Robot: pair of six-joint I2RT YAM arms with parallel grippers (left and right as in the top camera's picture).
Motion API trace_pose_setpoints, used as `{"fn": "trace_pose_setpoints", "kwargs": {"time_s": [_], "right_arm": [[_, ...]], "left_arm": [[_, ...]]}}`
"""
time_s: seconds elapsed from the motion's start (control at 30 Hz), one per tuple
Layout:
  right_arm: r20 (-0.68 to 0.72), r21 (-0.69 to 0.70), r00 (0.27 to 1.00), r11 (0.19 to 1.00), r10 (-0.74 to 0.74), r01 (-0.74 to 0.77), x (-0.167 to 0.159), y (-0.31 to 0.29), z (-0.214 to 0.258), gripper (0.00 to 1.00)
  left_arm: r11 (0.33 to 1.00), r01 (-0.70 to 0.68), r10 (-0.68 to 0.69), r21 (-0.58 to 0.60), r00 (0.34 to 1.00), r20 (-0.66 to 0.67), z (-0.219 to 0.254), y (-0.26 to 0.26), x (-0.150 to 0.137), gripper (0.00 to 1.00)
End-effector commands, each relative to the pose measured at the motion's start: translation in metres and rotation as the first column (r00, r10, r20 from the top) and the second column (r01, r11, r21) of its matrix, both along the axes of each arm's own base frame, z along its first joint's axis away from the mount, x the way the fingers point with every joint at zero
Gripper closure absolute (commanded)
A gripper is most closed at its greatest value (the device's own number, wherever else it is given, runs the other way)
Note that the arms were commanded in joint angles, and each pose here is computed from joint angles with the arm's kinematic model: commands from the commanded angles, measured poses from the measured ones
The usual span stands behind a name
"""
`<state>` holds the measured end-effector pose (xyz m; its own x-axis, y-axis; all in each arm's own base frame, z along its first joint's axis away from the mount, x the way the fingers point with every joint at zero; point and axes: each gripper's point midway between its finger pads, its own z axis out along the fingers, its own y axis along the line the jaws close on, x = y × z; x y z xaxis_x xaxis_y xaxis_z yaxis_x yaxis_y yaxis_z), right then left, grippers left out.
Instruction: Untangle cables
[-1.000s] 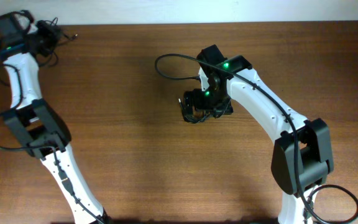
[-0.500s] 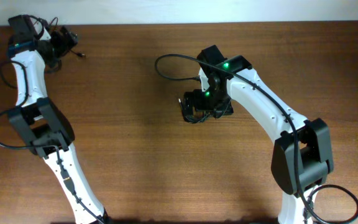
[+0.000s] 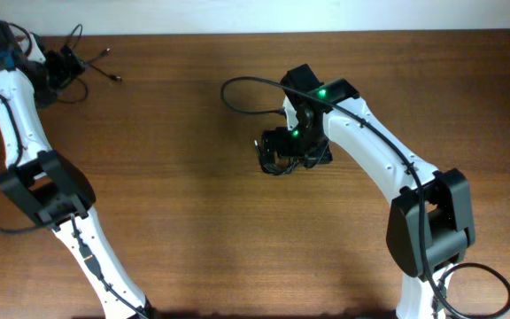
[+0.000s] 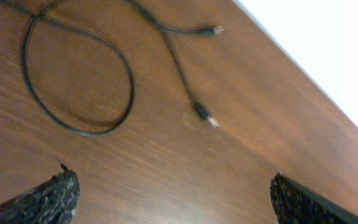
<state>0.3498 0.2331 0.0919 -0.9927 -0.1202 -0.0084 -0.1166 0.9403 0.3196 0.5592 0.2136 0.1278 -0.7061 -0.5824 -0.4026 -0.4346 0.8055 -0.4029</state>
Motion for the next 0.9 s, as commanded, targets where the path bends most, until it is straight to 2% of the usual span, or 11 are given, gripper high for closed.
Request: {"fn": "trace_pose_setpoints", "kwargs": {"time_s": [0.0, 0.17, 0.3, 0.37, 0.4, 0.47, 0.57, 0.7, 0.87], "right_arm": [[-0.019, 0.016, 1.000, 1.000, -0.023, 0.024, -0.002, 0.005, 0.001, 0.01], [0.041, 0.049, 0.999, 0.998, -0.033, 0.031, -0.001, 0.004, 0.029, 0.01], [0.140, 0.059, 0.989, 0.997, -0.054, 0.046, -0.006, -0.011, 0.076, 0.01], [0.186, 0.031, 0.980, 0.997, -0.073, 0.069, -0.015, -0.029, 0.099, 0.02], [0.206, 0.016, 0.975, 0.997, -0.082, 0.081, -0.019, -0.038, 0.109, 0.01], [0.233, -0.002, 0.968, 0.995, -0.098, 0.102, -0.028, -0.052, 0.124, 0.01], [0.267, -0.018, 0.955, 0.990, -0.130, 0.139, -0.044, -0.075, 0.147, 0.01], [0.283, -0.035, 0.938, 0.975, -0.201, 0.219, -0.058, -0.111, 0.165, 0.01], [0.253, -0.054, 0.912, 0.937, -0.322, 0.345, -0.066, -0.156, 0.170, 0.01]], "left_arm": [[0.995, 0.045, -0.053, 0.092, 0.995, 0.082, 0.077, -0.023, -0.004, 0.01], [0.990, 0.119, -0.125, 0.080, 0.989, 0.075, 0.133, -0.080, -0.037, 0.01], [0.959, 0.278, -0.274, -0.055, 0.959, 0.072, 0.147, -0.145, -0.059, 0.01], [0.866, 0.486, -0.457, -0.121, 0.866, 0.204, 0.164, -0.192, -0.058, 0.01], [0.820, 0.551, -0.506, -0.154, 0.824, 0.255, 0.172, -0.214, -0.060, 0.01], [0.781, 0.600, -0.547, -0.175, 0.791, 0.275, 0.176, -0.240, -0.061, 0.01], [0.735, 0.662, -0.622, -0.148, 0.745, 0.241, 0.170, -0.289, -0.065, 0.01], [0.729, 0.684, -0.671, -0.033, 0.724, 0.160, 0.168, -0.327, -0.074, 0.01], [0.724, 0.679, -0.689, 0.120, 0.707, 0.157, 0.204, -0.348, -0.097, 0.01]]}}
